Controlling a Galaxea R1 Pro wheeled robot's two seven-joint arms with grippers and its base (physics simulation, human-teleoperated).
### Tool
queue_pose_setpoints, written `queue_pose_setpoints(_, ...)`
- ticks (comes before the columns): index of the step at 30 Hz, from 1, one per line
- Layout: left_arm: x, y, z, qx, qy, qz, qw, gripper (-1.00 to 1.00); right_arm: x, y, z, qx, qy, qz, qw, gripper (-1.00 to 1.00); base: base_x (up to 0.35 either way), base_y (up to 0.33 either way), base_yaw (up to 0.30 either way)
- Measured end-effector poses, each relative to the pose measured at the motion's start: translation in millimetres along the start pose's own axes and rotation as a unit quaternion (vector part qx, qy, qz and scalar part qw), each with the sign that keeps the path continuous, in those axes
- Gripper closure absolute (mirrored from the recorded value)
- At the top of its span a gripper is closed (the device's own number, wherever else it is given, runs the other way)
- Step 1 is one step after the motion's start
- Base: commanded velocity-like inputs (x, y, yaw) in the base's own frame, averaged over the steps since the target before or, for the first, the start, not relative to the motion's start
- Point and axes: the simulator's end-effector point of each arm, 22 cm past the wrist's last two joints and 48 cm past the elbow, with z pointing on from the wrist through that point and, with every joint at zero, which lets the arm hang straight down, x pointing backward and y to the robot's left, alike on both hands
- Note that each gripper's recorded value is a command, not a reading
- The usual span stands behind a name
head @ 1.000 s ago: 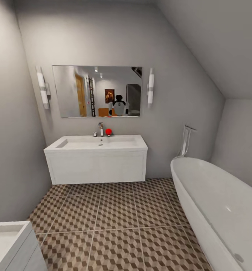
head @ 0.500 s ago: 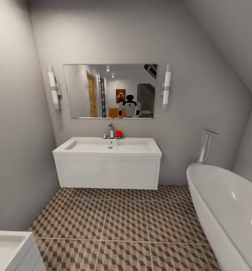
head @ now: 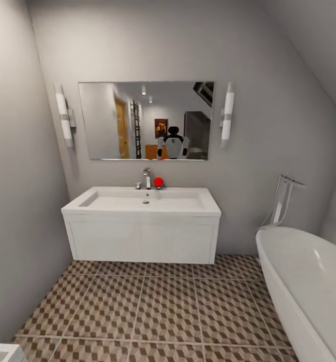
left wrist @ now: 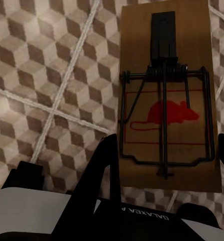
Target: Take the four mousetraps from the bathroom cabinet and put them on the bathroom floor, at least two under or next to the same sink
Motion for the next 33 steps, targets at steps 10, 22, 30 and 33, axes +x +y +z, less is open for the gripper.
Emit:
queue_pose_setpoints(10, 0, 0, 0.0, 0.0, 0.0, 0.0, 1.0, 1.0, 0, 0, 0.0, 0.0, 0.0, 0.0, 1.0, 1.0, 0.324, 0.0, 0.0)
queue_pose_setpoints(22, 0, 0, 0.0, 0.0, 0.0, 0.0, 1.0, 1.0, 0, 0, 0.0, 0.0, 0.0, 0.001, 1.0, 1.0, 0.323, 0.0, 0.0)
queue_pose_setpoints(30, 1, -3, 0.6, 0.002, 0.0, 0.001, 1.0, 1.0, 1, -4, 0.3, 0.002, 0.001, 0.002, 1.0, 1.0, 0.149, 0.0, 0.0)
queue_pose_setpoints(33, 2, -5, 0.9, 0.003, 0.001, 0.001, 1.0, 1.0, 2, -10, 0.3, 0.006, 0.002, 0.003, 1.0, 1.0, 0.023, 0.0, 0.0)
